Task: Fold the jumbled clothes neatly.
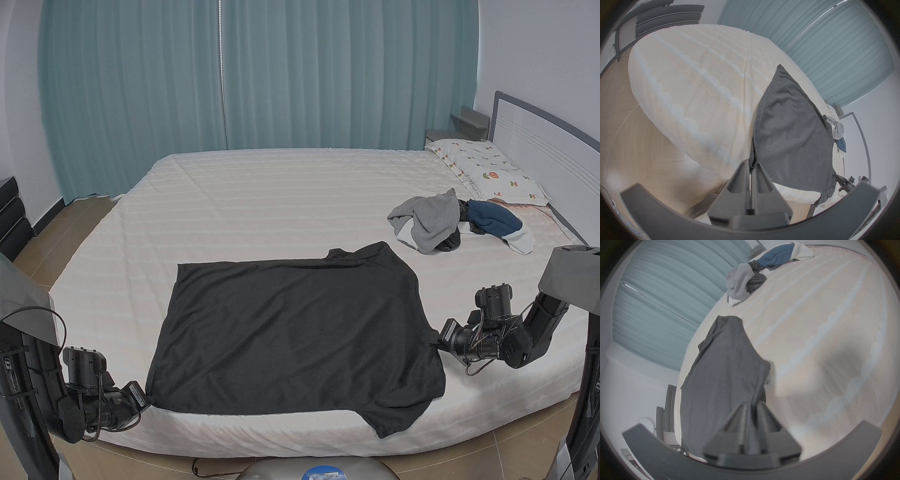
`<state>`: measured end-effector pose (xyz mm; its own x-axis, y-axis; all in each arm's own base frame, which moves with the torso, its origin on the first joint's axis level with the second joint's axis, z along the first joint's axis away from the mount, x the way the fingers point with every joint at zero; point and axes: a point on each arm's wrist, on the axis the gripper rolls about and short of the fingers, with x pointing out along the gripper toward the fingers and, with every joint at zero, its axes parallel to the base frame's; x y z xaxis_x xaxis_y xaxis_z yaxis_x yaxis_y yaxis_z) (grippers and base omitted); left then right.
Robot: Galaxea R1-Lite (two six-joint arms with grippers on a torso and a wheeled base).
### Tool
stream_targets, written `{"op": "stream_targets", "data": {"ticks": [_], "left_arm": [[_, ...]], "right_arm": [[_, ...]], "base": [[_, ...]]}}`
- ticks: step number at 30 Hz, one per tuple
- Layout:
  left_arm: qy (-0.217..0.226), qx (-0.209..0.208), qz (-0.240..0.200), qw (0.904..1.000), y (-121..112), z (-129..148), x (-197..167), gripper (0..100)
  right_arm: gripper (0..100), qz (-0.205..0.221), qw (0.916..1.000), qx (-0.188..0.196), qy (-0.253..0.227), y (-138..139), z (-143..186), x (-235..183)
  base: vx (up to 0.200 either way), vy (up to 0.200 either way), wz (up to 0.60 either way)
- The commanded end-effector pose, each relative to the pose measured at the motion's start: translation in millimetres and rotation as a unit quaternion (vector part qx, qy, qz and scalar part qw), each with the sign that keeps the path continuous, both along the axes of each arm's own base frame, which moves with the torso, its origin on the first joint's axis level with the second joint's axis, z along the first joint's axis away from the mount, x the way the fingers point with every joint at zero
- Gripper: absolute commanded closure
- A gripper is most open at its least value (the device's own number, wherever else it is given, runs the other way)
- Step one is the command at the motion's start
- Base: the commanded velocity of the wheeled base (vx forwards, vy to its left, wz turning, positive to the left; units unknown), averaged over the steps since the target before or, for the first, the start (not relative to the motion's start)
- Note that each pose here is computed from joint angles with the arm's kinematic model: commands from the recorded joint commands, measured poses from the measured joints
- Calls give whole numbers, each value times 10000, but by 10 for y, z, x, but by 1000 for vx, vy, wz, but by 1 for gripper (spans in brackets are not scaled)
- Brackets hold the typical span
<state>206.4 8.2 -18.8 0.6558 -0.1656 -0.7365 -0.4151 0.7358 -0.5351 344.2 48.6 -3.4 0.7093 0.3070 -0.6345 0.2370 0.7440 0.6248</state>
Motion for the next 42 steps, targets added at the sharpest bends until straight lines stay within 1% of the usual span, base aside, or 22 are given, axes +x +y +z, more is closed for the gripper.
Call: {"op": "stream_targets", "data": {"ticks": [1,7,9,12,17,26,27,34,37,40,42], "left_arm": [[-97,-77,100,9999,3,6,34,100],[-257,-129,190,9994,13,3,79,100],[-257,-124,196,9994,14,-13,87,100],[-286,-94,229,9993,21,-40,113,100],[-263,-84,248,9993,26,-69,132,100],[-262,-89,253,9993,27,-78,142,100],[-262,-89,253,9993,27,-78,142,100],[-247,-90,253,9993,27,-84,141,100],[-254,-89,253,9993,27,-84,145,100],[-254,-89,253,9993,27,-84,145,100],[-247,-90,253,9993,27,-84,141,100]], "right_arm": [[100,-57,9995,46,-310,-21,117,163],[100,-5,9975,78,-705,34,253,379],[100,17,9971,90,-757,54,279,443],[100,47,9972,90,-734,94,300,556],[100,51,9981,80,-610,117,176,680],[100,31,9982,69,-596,126,32,803],[0,31,9982,69,-596,126,32,803],[0,22,9983,79,-584,125,20,796],[0,-18,9985,82,-544,16,194,627],[0,42,9987,86,-497,5,264,502],[0,283,9990,71,-342,-1,303,275]], "base": [[0,0,0],[0,0,0],[0,0,0],[0,0,0],[0,0,0],[0,0,0],[0,0,0],[0,0,0],[0,0,0],[0,0,0],[0,0,0]]}}
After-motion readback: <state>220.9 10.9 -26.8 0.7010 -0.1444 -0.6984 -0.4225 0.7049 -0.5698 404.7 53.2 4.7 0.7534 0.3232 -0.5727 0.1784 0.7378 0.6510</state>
